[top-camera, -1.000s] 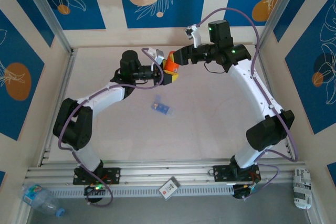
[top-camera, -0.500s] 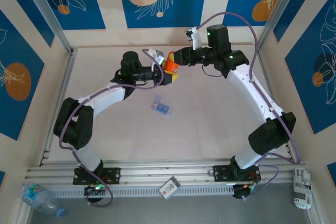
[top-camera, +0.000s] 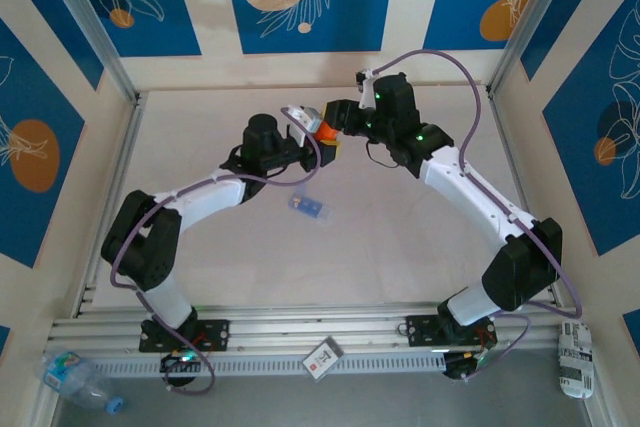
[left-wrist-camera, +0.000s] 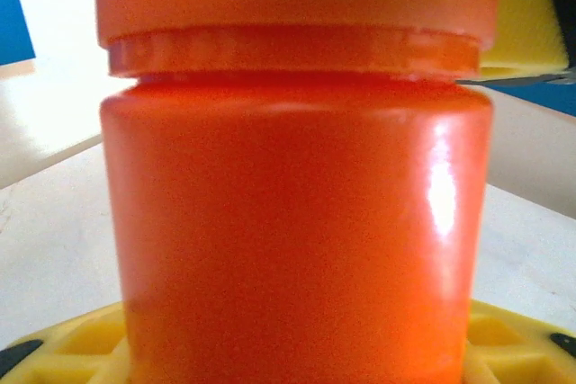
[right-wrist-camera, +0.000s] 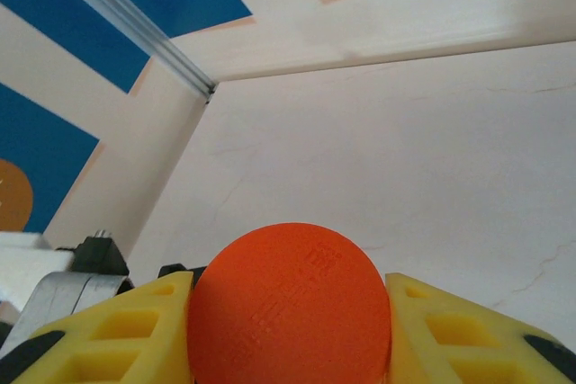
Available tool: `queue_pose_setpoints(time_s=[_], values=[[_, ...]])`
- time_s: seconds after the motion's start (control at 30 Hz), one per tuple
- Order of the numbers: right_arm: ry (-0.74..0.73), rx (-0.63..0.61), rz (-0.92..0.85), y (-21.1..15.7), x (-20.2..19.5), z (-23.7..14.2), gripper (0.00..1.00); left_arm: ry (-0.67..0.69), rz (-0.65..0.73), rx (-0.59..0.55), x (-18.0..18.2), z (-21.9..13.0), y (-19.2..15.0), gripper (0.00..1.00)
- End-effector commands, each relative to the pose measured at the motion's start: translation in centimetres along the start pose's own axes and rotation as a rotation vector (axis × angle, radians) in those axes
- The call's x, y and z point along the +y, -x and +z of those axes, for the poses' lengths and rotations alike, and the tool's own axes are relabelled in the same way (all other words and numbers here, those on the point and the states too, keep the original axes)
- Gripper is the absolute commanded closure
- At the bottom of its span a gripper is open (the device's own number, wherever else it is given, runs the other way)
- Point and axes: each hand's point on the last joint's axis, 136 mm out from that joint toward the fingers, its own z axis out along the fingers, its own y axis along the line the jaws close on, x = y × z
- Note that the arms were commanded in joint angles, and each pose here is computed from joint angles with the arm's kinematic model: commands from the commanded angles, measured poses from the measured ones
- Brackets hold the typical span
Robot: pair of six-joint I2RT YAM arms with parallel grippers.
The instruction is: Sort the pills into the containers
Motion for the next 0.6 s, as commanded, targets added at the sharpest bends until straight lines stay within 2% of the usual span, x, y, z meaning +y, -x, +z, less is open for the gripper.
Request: queue_pose_setpoints(time_s=[0.0,0.1,0.2,0.43,0.57], values=[[-0.028,0.111,0.065,-3.5,-0.4,0.9,0.66,-0.043,0.172,-0.248,-3.5,-1.4,8.2,1.0],[-0.017,0.103,0.084,-2.4,-0.3,0.4,0.64,-0.042,0.167,-0.242,-3.4,-1.2,7.8,1.0],[-0.001,0.093,0.109,-1.0,-0.1,-0.4,0.58,-0.039,0.163,-0.238,-3.2,-1.1,7.6,1.0],[0.082,-0.009,0.135,3.8,0.7,-4.0,0.25,-0.037,0.134,-0.225,-2.4,-0.8,6.8,1.0],[0.139,-0.066,0.074,5.2,2.0,-6.8,0.12,-0.053,0.119,-0.222,-2.2,-0.8,6.6,1.0]])
